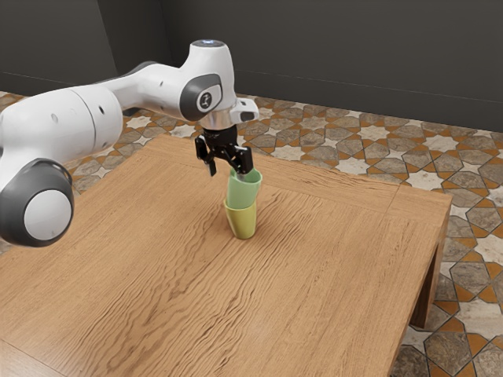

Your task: Place the left cup onto the right cup

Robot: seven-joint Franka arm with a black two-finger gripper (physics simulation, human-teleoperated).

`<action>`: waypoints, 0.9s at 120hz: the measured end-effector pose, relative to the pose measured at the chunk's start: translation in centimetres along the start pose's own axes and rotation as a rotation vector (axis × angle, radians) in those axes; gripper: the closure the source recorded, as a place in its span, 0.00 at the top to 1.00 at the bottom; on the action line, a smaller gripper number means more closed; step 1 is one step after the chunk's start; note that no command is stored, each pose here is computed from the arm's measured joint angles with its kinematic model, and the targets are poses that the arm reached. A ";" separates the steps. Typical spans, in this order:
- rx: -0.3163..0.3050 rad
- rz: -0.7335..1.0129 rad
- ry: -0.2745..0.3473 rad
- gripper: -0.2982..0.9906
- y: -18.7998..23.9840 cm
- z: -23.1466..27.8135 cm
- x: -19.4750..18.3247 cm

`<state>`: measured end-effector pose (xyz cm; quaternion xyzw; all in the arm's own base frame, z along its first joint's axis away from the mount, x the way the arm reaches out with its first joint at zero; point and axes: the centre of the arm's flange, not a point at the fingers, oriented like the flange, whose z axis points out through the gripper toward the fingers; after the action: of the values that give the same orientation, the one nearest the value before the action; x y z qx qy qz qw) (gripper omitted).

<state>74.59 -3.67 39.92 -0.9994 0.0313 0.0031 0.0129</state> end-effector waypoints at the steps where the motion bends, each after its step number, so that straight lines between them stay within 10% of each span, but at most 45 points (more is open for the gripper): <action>1: 0.000 0.000 0.000 0.71 0.0 0.0 0.0; 44: 0.046 0.022 0.037 0.76 0.8 -3.2 -0.7; 108: 0.081 -0.004 0.011 0.77 0.3 -17.3 -15.7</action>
<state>58.98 -3.41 57.27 -0.9981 0.0297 -0.0036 0.0534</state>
